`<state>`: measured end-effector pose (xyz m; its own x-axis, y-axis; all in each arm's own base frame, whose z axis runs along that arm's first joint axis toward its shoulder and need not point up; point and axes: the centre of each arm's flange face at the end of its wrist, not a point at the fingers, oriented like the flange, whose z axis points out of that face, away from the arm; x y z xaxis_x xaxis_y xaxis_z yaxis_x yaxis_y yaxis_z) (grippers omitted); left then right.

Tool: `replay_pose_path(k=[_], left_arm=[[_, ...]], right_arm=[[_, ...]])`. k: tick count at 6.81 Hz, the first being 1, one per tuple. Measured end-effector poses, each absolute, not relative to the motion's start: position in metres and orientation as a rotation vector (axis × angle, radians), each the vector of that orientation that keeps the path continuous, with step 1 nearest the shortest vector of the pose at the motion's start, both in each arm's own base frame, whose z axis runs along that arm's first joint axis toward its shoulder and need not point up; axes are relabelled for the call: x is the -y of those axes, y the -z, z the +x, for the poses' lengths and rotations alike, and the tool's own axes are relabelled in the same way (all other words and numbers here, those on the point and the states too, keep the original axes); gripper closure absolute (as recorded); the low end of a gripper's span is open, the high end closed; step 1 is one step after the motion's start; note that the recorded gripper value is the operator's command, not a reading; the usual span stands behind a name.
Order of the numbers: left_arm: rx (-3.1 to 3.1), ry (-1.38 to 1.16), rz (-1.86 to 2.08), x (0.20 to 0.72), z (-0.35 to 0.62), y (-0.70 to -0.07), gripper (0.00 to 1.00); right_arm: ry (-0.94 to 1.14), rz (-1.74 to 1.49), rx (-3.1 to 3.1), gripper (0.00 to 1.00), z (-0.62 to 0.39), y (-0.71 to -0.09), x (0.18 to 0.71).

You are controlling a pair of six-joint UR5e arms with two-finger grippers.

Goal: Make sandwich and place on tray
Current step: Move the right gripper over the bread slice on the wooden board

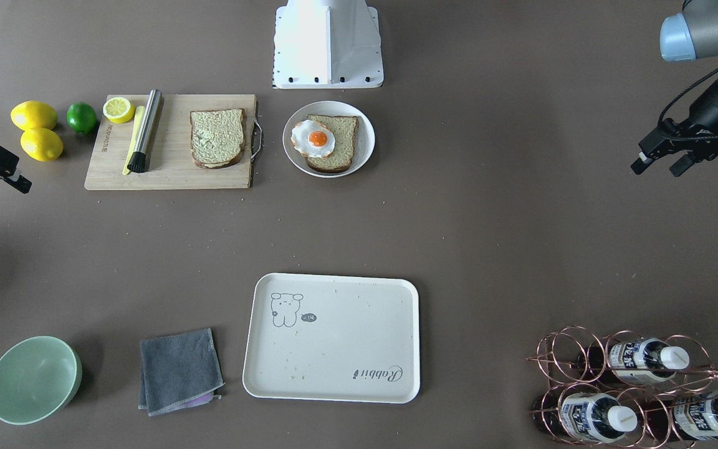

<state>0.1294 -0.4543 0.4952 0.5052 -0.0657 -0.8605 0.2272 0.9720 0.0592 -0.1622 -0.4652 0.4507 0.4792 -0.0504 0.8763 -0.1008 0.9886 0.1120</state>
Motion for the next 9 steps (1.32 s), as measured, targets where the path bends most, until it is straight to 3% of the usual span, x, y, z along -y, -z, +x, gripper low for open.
replay_pose_path(k=[4,9], left_arm=[[-1.022,0.186,0.19,0.457,0.135,-0.49,0.02],[-1.03,0.182,0.195,0.456,0.137,-0.482,0.02]], right_arm=[[-0.028,0.121,1.073,0.0,-0.277,-0.391,0.393],[0.01,0.11,1.017,0.01,-0.353,-0.393,0.331]])
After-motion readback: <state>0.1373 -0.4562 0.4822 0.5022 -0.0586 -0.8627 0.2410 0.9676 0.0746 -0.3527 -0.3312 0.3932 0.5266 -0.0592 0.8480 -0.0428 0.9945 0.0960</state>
